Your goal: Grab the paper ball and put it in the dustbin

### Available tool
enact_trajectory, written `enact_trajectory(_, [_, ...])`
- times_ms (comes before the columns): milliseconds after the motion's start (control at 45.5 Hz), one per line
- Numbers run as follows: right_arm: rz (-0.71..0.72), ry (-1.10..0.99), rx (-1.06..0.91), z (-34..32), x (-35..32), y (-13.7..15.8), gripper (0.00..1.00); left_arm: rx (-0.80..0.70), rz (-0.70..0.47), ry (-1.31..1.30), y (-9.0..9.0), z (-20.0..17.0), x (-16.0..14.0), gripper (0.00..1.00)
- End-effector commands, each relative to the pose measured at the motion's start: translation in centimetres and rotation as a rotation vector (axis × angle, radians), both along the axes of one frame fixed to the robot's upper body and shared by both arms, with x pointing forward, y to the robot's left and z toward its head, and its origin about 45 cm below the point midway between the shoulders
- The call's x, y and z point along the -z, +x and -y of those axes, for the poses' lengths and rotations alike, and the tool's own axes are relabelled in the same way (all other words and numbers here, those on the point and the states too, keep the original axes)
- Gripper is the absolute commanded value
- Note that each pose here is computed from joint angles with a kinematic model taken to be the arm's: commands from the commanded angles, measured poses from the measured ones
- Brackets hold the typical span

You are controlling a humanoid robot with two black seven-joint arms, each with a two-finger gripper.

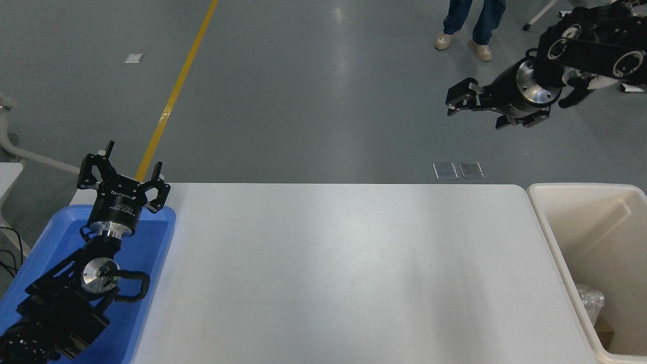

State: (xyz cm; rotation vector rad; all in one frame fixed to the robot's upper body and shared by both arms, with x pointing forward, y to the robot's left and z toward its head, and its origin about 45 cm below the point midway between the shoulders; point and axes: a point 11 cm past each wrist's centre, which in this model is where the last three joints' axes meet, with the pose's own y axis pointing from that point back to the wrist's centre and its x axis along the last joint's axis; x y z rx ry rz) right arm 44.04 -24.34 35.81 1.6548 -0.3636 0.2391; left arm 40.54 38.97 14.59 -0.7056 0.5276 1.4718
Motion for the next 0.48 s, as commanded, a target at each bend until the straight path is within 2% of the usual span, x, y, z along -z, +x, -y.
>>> enact_trajectory(0, [-0.171,-0.056,-0.103,-1.50,-0.47,-4.48,1.00,-0.001,-0.001,0.001,-0.01,-0.02,0.02,0.99])
enact_trajectory(462, [-0.183,-0.059,-0.126,-2.16,-1.00,-5.47,1.00,-0.001,-0.001,0.001,-0.01,-0.02,0.02,0.99])
